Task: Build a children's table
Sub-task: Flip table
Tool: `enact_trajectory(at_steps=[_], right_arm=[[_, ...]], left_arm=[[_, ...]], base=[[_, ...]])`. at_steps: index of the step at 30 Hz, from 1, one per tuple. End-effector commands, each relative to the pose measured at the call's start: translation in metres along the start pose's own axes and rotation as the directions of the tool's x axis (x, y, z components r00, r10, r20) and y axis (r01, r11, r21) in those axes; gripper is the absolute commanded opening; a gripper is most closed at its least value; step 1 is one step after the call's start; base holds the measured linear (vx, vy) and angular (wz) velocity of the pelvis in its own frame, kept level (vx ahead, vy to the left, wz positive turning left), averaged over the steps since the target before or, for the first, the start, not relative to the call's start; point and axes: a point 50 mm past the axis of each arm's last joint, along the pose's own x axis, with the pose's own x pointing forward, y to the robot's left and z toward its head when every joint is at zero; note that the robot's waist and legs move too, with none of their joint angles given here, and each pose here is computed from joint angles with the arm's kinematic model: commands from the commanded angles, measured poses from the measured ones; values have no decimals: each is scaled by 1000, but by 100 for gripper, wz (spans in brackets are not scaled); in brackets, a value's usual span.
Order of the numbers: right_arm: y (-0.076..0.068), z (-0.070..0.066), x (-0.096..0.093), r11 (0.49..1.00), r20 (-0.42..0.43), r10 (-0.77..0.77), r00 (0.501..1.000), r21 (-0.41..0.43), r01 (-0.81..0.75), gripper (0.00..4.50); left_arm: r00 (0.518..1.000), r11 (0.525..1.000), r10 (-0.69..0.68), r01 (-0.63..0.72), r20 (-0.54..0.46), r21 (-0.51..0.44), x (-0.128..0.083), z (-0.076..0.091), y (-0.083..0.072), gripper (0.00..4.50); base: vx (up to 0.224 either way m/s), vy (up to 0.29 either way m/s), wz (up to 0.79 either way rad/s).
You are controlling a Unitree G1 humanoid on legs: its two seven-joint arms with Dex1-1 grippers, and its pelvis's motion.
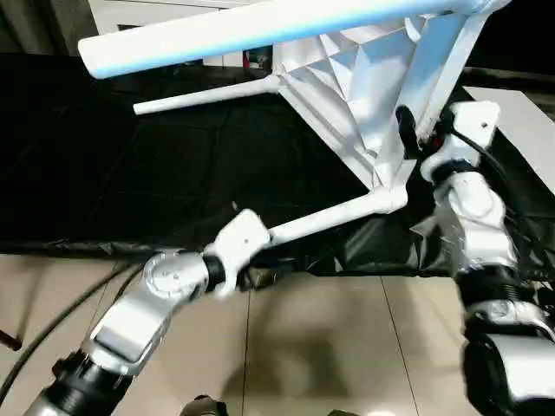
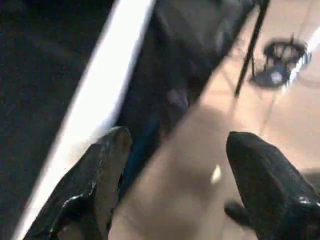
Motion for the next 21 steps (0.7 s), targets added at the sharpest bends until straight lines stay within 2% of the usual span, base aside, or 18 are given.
enact_trajectory(at_steps=[1, 5, 7, 10, 13, 14, 17, 19, 21], right_arm=[[-6, 11, -6, 999, 57, 45, 997, 18, -46, 344], [-7, 14, -15, 993, 85, 106, 991, 49, -110, 344], [-6, 16, -26, 981, 95, 169, 981, 75, -177, 344], [-4, 13, -44, 955, 57, 274, 960, 101, -278, 344], [-2, 9, -51, 945, 29, 311, 950, 101, -312, 344], [6, 3, -58, 924, -15, 374, 927, 97, -371, 344], [15, -2, -64, 901, -48, 427, 903, 109, -420, 344], [28, -8, -68, 872, -87, 486, 870, 117, -476, 344], [32, -10, -70, 861, -106, 505, 857, 126, -492, 344]], left_arm=[[999, 999, 47, -47, -16, 19, 0, -1, 5, 350], [998, 999, 48, -47, -38, 22, -3, -2, 8, 350], [997, 999, 35, -33, -70, 32, -9, -3, 10, 350], [991, 997, 61, -54, -122, 62, -17, -5, 19, 350], [986, 994, 83, -71, -147, 83, -19, -7, 24, 350], [980, 991, 99, -80, -174, 109, -19, -10, 29, 350], [977, 990, 106, -86, -183, 115, -17, -10, 32, 350], [975, 987, 123, -100, -185, 129, -12, -8, 34, 350], [973, 983, 138, -113, -184, 142, -9, -8, 36, 350]], base=[[0, 0, 0], [0, 0, 0], [0, 0, 0], [0, 0, 0], [0, 0, 0], [0, 0, 0], [0, 0, 0], [0, 0, 0], [0, 0, 0]])
